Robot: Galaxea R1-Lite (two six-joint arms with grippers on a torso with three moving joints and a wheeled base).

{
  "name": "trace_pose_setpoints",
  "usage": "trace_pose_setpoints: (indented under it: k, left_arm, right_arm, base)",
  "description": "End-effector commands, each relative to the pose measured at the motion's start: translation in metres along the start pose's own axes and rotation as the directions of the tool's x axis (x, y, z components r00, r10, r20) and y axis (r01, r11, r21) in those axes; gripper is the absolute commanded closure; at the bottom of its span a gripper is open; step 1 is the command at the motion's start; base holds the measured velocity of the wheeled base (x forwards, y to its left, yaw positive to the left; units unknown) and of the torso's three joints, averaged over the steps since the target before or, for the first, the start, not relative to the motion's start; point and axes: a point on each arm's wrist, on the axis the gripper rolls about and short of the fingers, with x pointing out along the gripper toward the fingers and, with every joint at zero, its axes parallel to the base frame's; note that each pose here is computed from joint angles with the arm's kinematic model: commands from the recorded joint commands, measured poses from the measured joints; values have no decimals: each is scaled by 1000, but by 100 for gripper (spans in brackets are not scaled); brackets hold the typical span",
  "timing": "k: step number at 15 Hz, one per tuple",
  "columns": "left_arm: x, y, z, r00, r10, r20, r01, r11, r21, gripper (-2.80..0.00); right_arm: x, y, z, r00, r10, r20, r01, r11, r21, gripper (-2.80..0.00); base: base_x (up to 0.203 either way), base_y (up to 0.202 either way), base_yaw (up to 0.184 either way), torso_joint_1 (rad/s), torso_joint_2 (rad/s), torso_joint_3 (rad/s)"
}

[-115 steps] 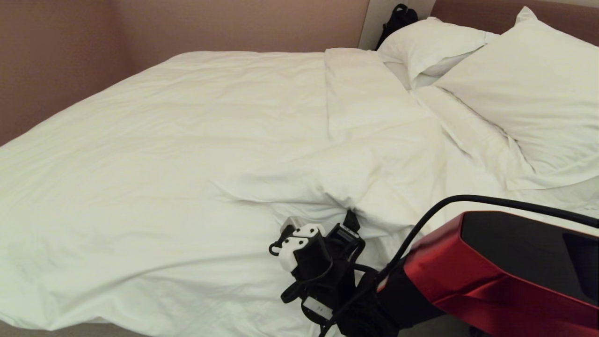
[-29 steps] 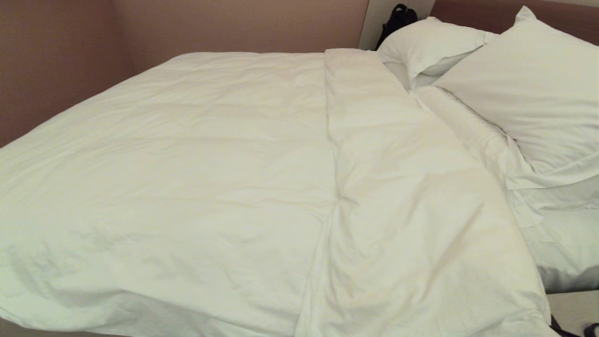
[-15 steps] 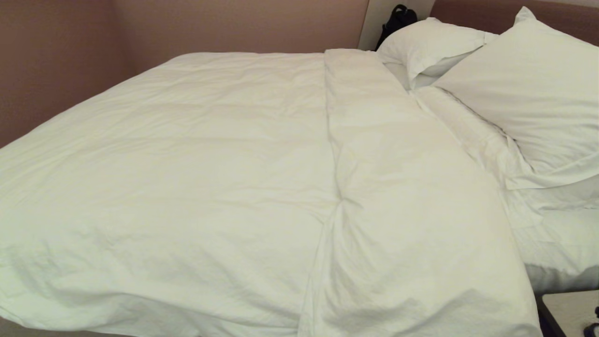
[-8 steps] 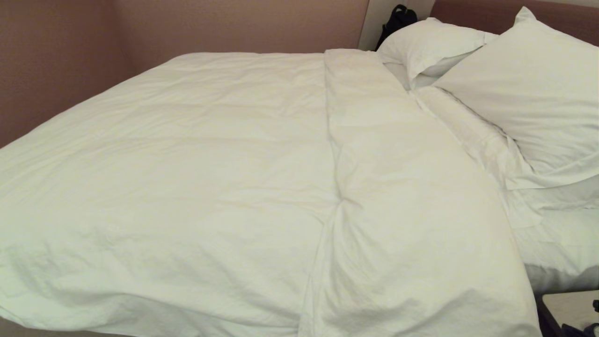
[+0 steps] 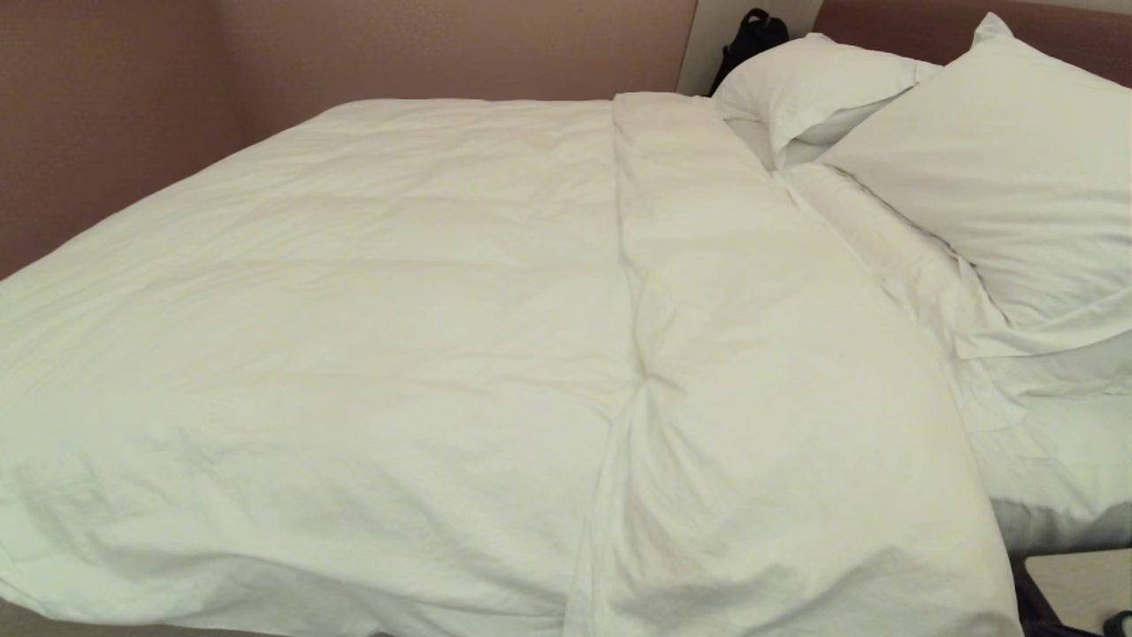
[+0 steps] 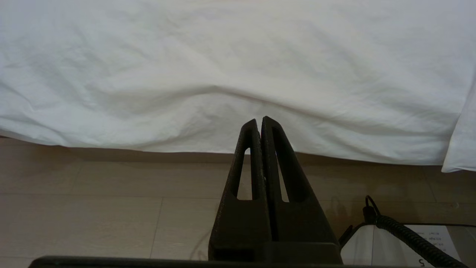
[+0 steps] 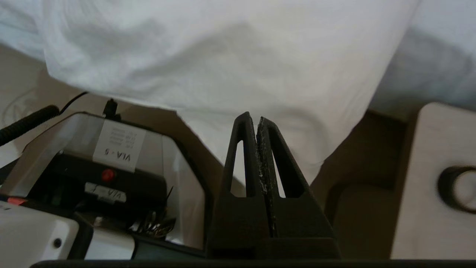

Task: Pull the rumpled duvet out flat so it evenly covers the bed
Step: Flatten the corners of the folded blanket

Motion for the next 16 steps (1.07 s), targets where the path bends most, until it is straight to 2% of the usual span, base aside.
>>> trace_pose_setpoints:
  k: [1, 4, 9, 16]
  left_arm:
    - [0, 0, 0, 1000, 0, -1, 0, 1000, 0, 0]
    - [0, 0, 0, 1000, 0, -1, 0, 1000, 0, 0]
    - [0, 0, 0, 1000, 0, -1, 0, 1000, 0, 0]
    - [0, 0, 0, 1000, 0, -1, 0, 1000, 0, 0]
  right_arm:
    - [12, 5, -4, 996, 9, -84, -4, 999, 53, 0]
    - [23, 11, -2, 989, 1, -145, 8, 998, 64, 0]
    - [67, 9, 7, 958, -129, -254, 170, 975, 143, 0]
    - [91, -5, 4, 949, -121, -292, 179, 968, 178, 0]
  base:
    - [0, 0, 0, 0, 0, 0]
    - [0, 0, 0, 0, 0, 0]
    - [0, 0, 0, 0, 0, 0]
    - [0, 0, 0, 0, 0, 0]
